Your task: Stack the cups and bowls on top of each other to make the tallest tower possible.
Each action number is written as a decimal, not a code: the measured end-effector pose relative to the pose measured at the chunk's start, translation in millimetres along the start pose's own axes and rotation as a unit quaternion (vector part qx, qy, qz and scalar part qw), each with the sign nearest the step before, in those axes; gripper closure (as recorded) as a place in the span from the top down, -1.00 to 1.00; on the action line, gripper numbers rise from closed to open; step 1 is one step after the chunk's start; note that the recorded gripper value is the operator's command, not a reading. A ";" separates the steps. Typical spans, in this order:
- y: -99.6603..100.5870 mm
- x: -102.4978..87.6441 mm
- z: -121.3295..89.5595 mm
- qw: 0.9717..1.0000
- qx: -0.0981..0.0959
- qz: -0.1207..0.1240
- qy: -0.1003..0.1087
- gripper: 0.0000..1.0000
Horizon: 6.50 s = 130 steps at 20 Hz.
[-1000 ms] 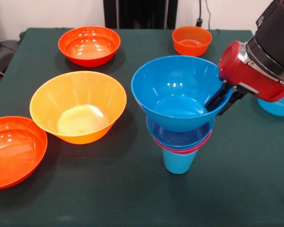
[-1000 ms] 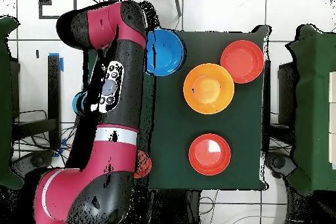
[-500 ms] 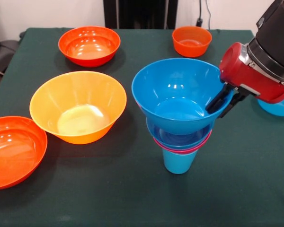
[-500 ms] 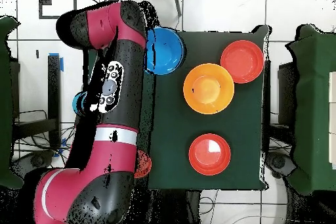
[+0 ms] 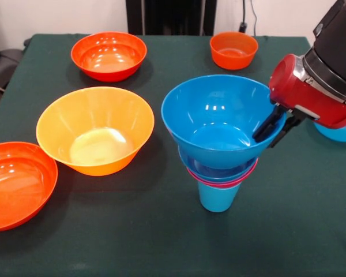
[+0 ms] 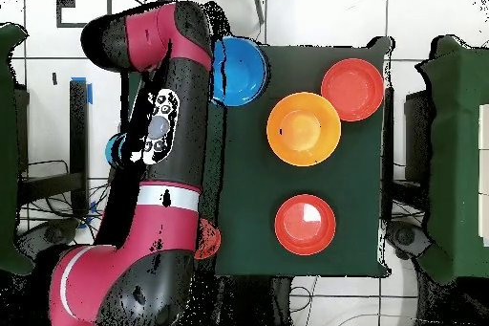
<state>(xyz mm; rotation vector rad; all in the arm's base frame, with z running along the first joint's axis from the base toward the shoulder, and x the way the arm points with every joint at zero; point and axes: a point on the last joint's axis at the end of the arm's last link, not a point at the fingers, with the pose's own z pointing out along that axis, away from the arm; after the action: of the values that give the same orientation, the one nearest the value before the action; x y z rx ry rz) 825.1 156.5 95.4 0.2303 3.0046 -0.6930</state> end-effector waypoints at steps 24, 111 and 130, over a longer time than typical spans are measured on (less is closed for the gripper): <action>-3.3 8.0 7.9 1.000 0.001 0.003 0.001 -1.00; -5.0 7.5 11.3 0.999 -0.020 0.016 -0.023 1.00; -17.0 -6.1 17.4 0.998 -0.027 0.025 -0.055 1.00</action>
<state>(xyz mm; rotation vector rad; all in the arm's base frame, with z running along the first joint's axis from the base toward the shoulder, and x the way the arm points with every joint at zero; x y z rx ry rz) 828.7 133.0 87.6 0.2565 2.8980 -0.5989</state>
